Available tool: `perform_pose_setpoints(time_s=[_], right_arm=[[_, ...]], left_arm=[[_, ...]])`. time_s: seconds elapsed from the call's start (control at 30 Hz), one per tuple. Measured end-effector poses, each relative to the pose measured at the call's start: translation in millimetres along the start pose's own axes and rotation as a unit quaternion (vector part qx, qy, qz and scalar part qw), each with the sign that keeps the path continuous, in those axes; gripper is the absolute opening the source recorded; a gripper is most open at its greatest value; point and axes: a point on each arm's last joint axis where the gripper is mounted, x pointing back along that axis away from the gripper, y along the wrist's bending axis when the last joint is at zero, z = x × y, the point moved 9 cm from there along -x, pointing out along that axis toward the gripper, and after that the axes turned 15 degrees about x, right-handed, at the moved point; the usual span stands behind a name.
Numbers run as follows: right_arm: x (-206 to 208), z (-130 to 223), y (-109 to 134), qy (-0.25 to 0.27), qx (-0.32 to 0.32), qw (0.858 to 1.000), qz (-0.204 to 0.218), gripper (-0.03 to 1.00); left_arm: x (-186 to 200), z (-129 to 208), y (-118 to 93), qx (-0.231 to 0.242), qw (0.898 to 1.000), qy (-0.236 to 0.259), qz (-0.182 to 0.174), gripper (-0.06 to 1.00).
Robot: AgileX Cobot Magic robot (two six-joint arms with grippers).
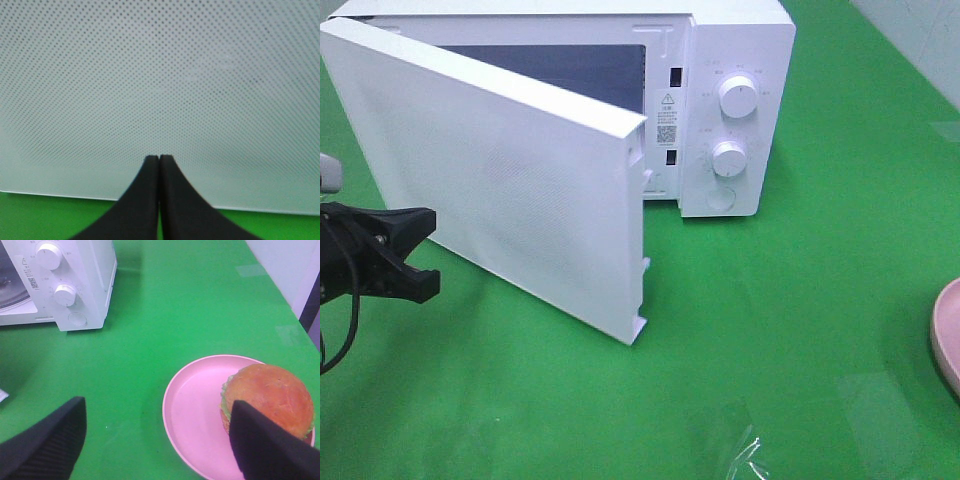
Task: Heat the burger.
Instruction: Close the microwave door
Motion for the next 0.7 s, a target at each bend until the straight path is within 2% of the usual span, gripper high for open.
perform_pose_setpoints(time_s=[0.47, 0.7], right_arm=[[0, 0, 0, 0.0, 0.0, 1.0, 0.0, 0.76], [0, 0, 0, 0.0, 0.0, 1.0, 0.0, 0.76]], left_arm=[[-19, -21, -12, 0.006, 1.0, -0.024, 0.008, 0.0], [-37, -36, -31, 0.005, 0.999, -0.028, 0.021, 0.0]])
